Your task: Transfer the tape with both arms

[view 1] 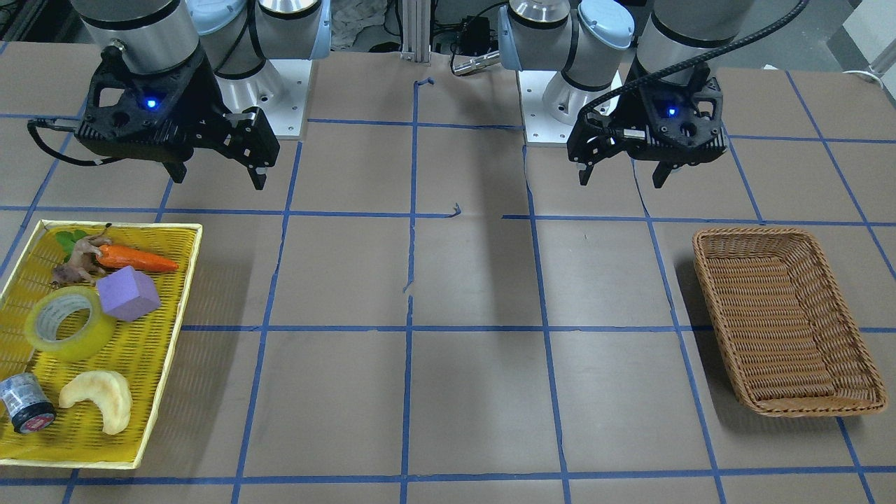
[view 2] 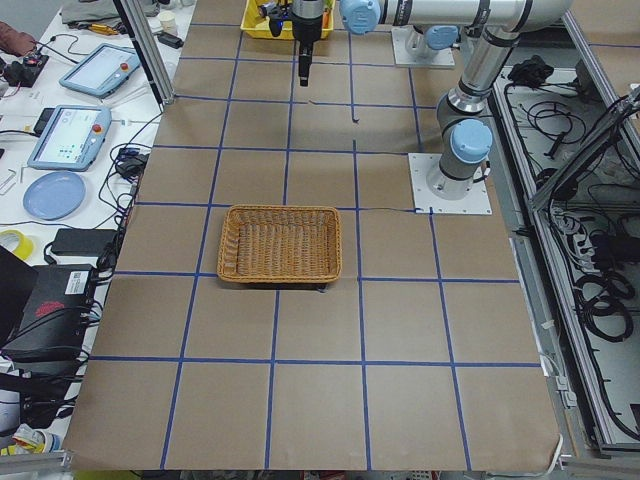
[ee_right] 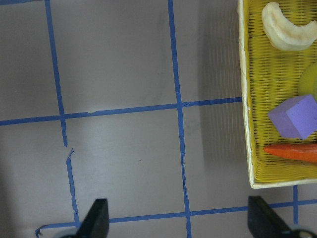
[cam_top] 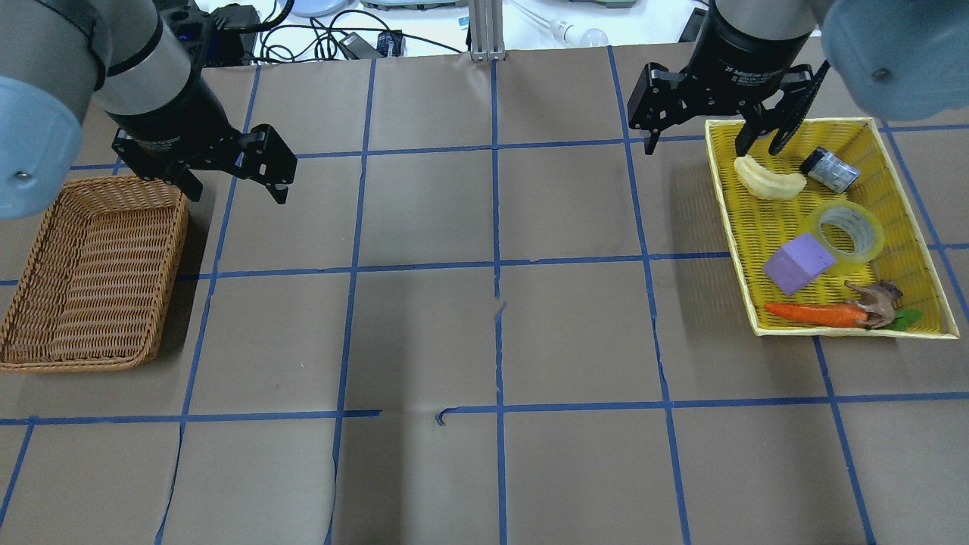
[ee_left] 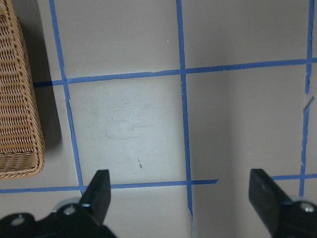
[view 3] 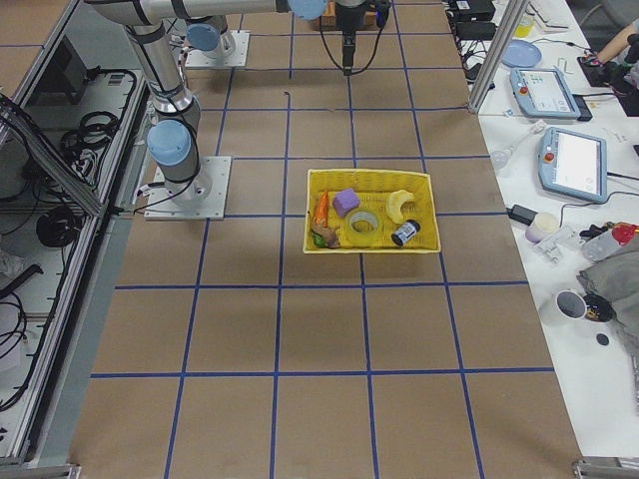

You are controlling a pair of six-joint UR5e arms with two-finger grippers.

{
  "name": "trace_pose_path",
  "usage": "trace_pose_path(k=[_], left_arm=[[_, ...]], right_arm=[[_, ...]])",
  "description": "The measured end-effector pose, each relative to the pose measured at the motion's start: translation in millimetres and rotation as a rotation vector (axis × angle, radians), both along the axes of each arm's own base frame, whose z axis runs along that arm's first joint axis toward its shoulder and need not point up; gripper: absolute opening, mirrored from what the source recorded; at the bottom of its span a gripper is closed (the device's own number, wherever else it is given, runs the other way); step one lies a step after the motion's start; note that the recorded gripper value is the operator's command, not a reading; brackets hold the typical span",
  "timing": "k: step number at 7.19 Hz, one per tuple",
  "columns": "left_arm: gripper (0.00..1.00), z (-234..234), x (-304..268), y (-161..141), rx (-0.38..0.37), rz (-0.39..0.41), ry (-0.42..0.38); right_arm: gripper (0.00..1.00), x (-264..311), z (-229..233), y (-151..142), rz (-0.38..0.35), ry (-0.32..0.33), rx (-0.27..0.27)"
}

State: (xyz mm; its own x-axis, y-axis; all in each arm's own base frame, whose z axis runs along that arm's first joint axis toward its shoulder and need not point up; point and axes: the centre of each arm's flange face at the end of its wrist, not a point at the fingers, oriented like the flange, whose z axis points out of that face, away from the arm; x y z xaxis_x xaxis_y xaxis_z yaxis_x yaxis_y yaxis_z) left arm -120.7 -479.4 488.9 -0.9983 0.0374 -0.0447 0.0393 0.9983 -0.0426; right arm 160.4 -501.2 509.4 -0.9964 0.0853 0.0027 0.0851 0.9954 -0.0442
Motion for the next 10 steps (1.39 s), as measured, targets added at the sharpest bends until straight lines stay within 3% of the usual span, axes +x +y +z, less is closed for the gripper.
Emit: trace_pose_path(k=[10], left_arm=[[1.0, -6.0, -1.4, -2.9, 0.013, -0.004, 0.019]], right_arm=[[1.0, -0.3, -5.7, -1.3, 0.013, -0.001, 0.014]])
